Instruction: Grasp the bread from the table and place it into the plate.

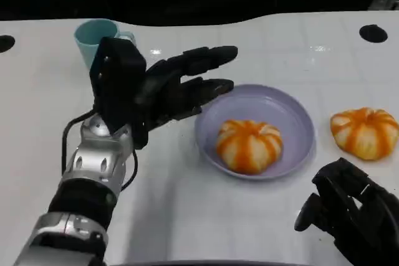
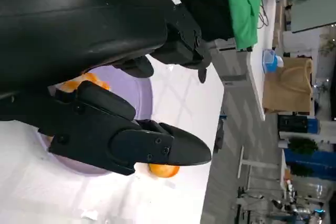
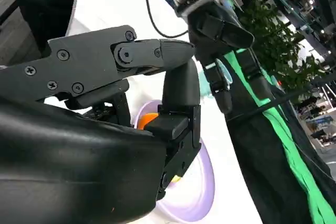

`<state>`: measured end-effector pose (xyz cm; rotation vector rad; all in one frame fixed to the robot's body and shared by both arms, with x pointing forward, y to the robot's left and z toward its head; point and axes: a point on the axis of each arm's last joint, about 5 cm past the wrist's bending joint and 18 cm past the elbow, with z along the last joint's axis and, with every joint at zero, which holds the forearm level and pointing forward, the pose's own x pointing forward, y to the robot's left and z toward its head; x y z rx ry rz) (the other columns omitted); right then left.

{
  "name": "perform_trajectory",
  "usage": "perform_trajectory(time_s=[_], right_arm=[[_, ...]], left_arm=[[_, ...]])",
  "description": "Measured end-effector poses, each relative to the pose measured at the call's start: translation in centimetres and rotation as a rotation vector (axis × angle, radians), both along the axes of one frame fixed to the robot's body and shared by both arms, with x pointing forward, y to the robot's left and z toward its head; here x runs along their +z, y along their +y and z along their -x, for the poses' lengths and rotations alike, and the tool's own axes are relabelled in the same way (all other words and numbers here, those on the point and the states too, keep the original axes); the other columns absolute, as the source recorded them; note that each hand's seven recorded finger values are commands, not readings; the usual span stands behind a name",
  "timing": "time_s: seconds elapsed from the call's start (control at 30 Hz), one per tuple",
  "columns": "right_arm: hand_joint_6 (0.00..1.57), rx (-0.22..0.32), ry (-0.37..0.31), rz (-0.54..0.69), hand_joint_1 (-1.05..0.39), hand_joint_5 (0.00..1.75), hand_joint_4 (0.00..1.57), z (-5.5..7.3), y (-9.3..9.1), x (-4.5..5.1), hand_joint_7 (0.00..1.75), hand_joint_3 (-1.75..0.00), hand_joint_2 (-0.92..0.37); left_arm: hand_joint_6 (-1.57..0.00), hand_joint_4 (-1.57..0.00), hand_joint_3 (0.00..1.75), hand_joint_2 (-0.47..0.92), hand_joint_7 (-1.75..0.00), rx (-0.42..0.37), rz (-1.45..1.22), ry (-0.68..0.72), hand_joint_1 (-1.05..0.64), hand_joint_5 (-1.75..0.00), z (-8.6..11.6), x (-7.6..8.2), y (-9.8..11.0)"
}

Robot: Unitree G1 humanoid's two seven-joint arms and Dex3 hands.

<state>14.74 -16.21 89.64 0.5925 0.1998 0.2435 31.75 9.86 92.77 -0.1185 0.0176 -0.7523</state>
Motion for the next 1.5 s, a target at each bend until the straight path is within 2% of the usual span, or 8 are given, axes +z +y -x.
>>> perform_trajectory(time_s=[0.1, 0.17, 0.23, 0.33, 0.47, 0.67, 1.0, 1.5], right_arm=[[0.51, -0.003, 0.002, -0.004, -0.52, 1.75, 0.61, 0.0, 0.0, 0.02, 1.57, -0.24, -0.92], [0.51, -0.002, 0.003, -0.008, -0.52, 1.75, 0.61, 0.0, 0.0, 0.05, 1.57, -0.23, -0.92], [0.51, -0.002, 0.008, -0.007, -0.52, 1.75, 0.61, 0.0, 0.0, 0.04, 1.57, -0.24, -0.92], [0.50, 0.001, 0.009, -0.007, -0.51, 1.75, 0.62, 0.0, 0.1, 0.06, 1.56, -0.24, -0.92], [0.49, -0.001, 0.011, -0.007, -0.52, 1.75, 0.61, 0.0, 0.1, 0.05, 1.56, -0.25, -0.92], [0.48, 0.001, 0.009, -0.007, -0.52, 1.75, 0.60, 0.0, 0.1, 0.07, 1.57, -0.28, -0.92], [0.46, -0.003, 0.002, -0.002, -0.52, 1.75, 0.58, 0.2, 0.1, 0.30, 1.56, -0.26, -0.92], [0.44, -0.007, 0.004, 0.011, -0.51, 1.75, 0.55, 0.3, -0.1, 0.40, 1.55, -0.28, -0.92]], left_arm=[[-0.66, -0.39, 0.32, 0.92, -0.26, 0.026, 0.276, 0.107, -0.64, -1.16, 1.7, -0.7, 0.6], [-0.60, -0.49, 0.34, 0.92, -0.62, 0.032, 0.388, 0.186, -0.66, -1.29, 2.9, -1.4, 1.2], [-0.57, -0.51, 0.34, 0.92, -0.74, 0.047, 0.437, 0.249, -0.66, -1.31, 3.9, -1.8, 1.7], [-0.56, -0.64, 0.42, 0.92, -1.44, 0.082, 0.511, 0.288, -0.61, -1.69, 5.1, -1.8, 2.3], [-0.54, -0.74, 0.46, 0.92, -1.69, 0.145, 0.626, 0.359, -0.60, -1.74, 7.2, -2.2, 2.6], [-0.67, -0.88, 0.50, 0.92, -1.75, 0.240, 0.650, 0.449, -0.60, -1.75, 10.2, -2.5, 3.3], [-0.65, -0.86, 0.44, 0.92, -1.75, 0.298, 0.655, 0.547, -0.59, -1.75, 13.6, -3.6, 4.5], [-0.60, -0.82, 0.41, 0.92, -1.75, 0.393, 0.570, 0.517, -0.59, -1.75, 15.1, -4.6, 5.1]])
